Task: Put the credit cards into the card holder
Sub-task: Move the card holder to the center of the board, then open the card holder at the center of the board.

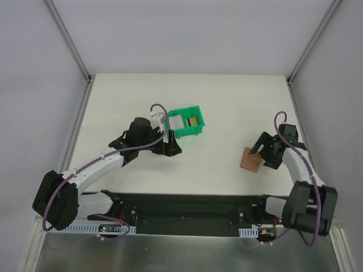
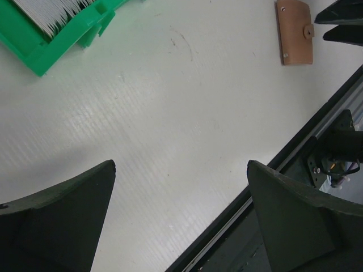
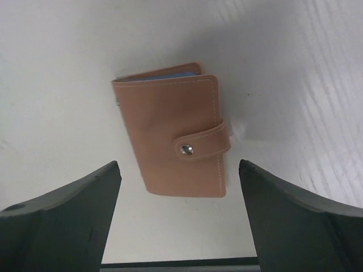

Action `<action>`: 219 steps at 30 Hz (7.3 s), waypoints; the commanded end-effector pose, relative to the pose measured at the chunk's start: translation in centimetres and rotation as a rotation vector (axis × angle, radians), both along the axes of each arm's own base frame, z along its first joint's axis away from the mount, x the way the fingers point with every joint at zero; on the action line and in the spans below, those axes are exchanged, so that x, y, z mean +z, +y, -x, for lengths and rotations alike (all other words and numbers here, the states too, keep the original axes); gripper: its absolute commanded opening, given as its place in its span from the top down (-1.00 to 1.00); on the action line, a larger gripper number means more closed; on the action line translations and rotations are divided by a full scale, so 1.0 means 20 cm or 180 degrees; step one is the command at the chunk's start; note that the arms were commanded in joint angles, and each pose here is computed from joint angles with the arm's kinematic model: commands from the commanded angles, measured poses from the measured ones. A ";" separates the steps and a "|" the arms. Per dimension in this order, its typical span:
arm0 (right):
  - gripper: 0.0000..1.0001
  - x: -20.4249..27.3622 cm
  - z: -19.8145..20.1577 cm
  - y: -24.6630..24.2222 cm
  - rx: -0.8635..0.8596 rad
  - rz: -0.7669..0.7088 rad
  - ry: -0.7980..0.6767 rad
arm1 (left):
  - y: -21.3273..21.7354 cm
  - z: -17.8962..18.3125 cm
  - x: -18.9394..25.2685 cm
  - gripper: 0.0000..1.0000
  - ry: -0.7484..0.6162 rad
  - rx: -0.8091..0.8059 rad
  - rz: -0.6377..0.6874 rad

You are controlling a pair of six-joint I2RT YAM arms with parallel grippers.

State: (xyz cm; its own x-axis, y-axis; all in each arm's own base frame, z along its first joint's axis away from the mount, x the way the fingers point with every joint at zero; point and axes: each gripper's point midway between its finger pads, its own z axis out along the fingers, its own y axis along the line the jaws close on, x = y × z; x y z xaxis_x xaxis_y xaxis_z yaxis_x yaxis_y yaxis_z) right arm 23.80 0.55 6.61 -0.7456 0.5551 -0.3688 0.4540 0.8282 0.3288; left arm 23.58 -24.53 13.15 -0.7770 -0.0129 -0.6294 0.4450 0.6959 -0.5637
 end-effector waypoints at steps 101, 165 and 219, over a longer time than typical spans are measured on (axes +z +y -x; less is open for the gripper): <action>0.98 -0.26 0.17 1.20 0.1790 -0.1313 -0.0015 | -0.43 0.29 -0.53 -0.40 0.1383 -0.0242 0.0325; 0.17 -0.10 0.37 1.38 0.3459 -0.1958 -0.0290 | -0.33 0.28 -0.51 1.00 0.0520 -0.1295 -0.0506; 0.31 -0.20 0.59 1.27 0.3605 -0.1532 0.0345 | -0.09 0.15 -0.52 1.00 0.0608 0.0021 -0.0871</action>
